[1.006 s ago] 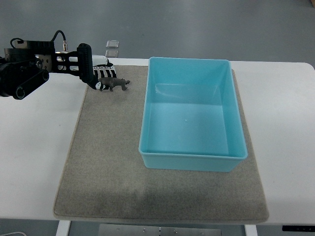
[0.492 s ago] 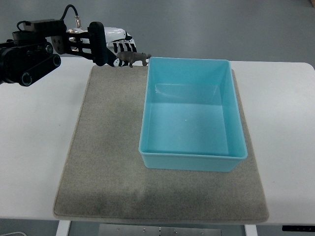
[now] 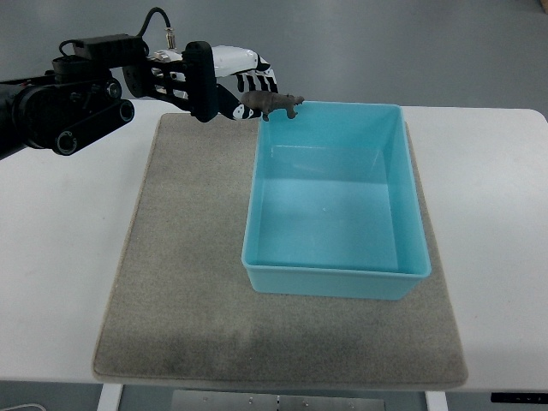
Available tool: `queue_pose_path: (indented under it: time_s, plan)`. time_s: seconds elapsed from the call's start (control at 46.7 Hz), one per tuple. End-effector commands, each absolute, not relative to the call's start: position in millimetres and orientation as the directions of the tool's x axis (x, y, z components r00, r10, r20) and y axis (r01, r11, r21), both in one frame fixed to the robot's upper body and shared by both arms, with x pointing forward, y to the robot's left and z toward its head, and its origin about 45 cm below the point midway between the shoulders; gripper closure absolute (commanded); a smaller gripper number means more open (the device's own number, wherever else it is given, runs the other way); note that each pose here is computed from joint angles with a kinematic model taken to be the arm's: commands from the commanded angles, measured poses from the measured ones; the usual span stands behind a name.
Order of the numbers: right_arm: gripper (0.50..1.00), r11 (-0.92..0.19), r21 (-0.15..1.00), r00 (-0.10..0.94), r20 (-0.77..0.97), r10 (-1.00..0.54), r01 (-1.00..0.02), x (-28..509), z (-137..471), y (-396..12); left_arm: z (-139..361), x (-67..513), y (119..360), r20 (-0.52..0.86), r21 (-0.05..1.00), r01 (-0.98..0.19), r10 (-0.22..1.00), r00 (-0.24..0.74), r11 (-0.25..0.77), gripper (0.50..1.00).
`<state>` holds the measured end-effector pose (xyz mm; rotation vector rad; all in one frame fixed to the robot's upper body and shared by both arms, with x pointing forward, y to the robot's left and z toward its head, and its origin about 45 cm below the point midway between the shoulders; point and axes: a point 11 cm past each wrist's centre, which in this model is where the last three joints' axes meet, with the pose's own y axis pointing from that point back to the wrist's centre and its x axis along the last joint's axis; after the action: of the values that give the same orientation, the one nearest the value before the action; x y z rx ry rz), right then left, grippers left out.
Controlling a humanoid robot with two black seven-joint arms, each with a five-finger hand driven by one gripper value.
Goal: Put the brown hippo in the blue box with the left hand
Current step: 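Lift the hippo and carry it with the left hand over the blue box, then lower the hippo into the blue box and open the left hand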
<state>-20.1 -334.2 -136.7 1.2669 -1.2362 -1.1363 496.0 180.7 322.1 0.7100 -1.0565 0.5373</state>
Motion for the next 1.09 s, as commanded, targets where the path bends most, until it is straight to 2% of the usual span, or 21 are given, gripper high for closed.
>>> queue_pose_path:
  time_s: [0.0, 0.193, 0.428, 0.471, 0.556, 0.621, 0.663, 1.07]
  plan:
    - [0.564, 0.012, 0.998, 0.039, 0.015, -0.999, -0.068, -20.1, -136.7, -334.1, 321.8, 492.9, 171.9, 0.918, 0.246, -0.691, 0.066, 0.392, 0.679, 1.000]
    - [0.564, 0.014, 0.998, 0.039, 0.017, -0.999, -0.068, -20.1, -136.7, -334.3, 313.5, 485.5, 149.4, 0.913, 0.243, -0.656, 0.060, 0.404, 0.714, 1.000]
    - [0.564, 0.012, 0.998, 0.039, 0.015, -0.999, -0.068, -20.1, -136.7, -334.1, 310.9, 484.9, 149.4, 0.910, 0.243, -0.656, 0.066, 0.409, 0.714, 0.986]
    - [0.564, 0.014, 0.998, 0.039, 0.017, -0.999, -0.068, -20.1, -136.7, -334.3, 310.1, 484.7, 148.9, 0.909, 0.244, -0.656, 0.068, 0.412, 0.714, 0.956]
    - [0.564, 0.012, 0.998, 0.039, 0.015, -0.999, -0.068, -20.1, -136.7, -334.1, 308.8, 483.2, 142.7, 0.905, 0.237, -0.649, 0.079, 0.419, 0.723, 0.819]
    - [0.564, 0.014, 0.998, 0.039, 0.017, -0.999, -0.068, -20.1, -136.7, -334.3, 302.4, 480.8, 139.5, 0.899, 0.242, -0.642, 0.081, 0.430, 0.727, 0.785]
    - [0.564, 0.012, 0.998, 0.039, 0.015, -0.999, -0.068, -20.1, -136.7, -334.1, 301.5, 480.4, 139.0, 0.898, 0.242, -0.641, 0.082, 0.432, 0.728, 0.742]
    - [0.564, 0.012, 0.998, 0.039, 0.015, -0.999, -0.068, -20.1, -136.7, -334.1, 300.1, 480.1, 139.4, 0.896, 0.240, -0.642, 0.088, 0.436, 0.728, 0.720]
